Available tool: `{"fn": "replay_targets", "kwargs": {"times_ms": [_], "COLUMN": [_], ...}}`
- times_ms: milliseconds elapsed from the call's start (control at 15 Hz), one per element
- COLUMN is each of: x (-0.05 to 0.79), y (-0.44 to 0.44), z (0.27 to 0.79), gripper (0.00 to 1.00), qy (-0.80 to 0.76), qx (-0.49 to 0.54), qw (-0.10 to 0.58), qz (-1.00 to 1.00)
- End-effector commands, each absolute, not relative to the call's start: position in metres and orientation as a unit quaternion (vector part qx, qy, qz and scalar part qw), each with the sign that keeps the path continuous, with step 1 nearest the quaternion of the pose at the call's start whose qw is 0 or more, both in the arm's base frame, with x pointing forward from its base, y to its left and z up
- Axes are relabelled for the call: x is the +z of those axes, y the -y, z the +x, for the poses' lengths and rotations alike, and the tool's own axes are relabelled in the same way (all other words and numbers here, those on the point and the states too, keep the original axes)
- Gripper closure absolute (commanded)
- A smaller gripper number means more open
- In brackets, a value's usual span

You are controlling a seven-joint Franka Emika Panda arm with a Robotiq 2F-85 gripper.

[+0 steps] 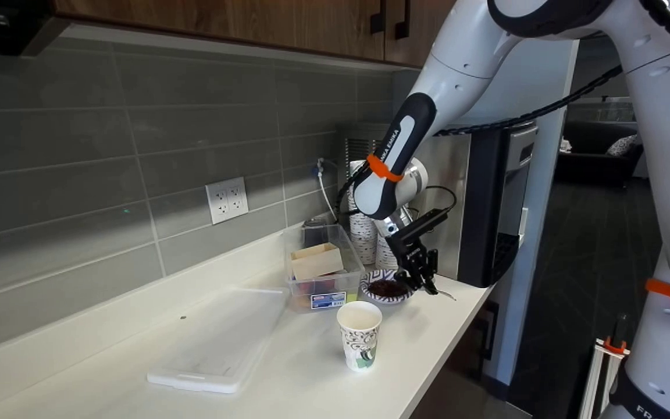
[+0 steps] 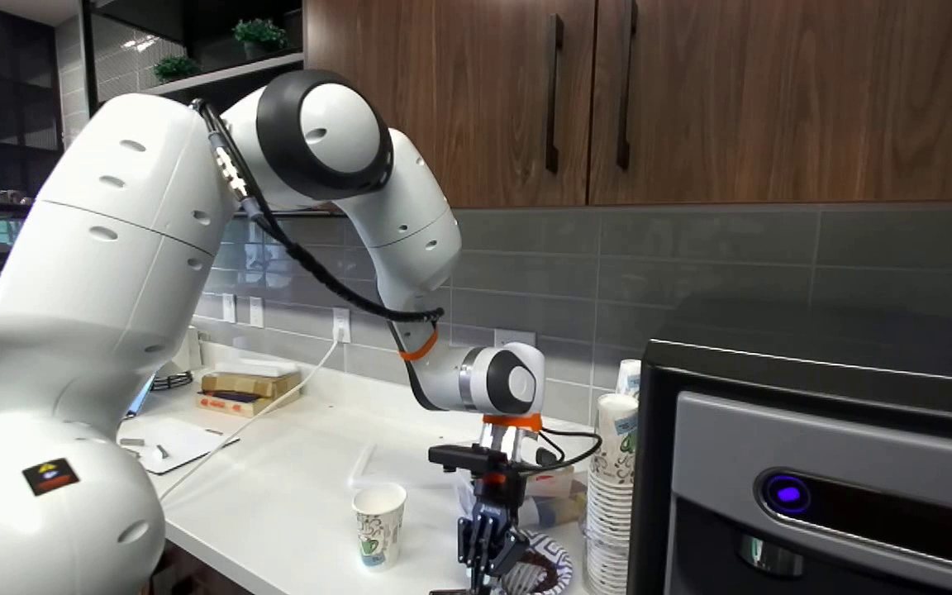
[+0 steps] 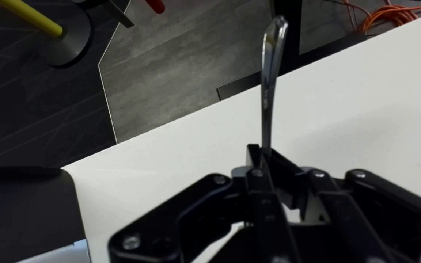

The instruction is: Use the metal utensil to steer what's in the bowl

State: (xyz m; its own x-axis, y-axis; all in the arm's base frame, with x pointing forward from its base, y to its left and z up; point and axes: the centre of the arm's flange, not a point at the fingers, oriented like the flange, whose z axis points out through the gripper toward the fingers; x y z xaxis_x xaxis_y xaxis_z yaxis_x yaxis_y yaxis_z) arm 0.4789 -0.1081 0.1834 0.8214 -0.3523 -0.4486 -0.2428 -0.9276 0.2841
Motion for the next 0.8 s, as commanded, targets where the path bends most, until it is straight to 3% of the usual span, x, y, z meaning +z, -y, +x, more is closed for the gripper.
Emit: {"fn": "replay_targets", "kwargs": {"times_ms": [0, 733], "x": [0.184, 0.191], "y": [0.106, 0.098], "z": [0.498, 0.527], "gripper": [0.98, 0.98], "qy": [0.151, 0.138], "qx": [-0.259, -0.231], "qw": [0.092, 0.101], "qz": [0.95, 0.958]}}
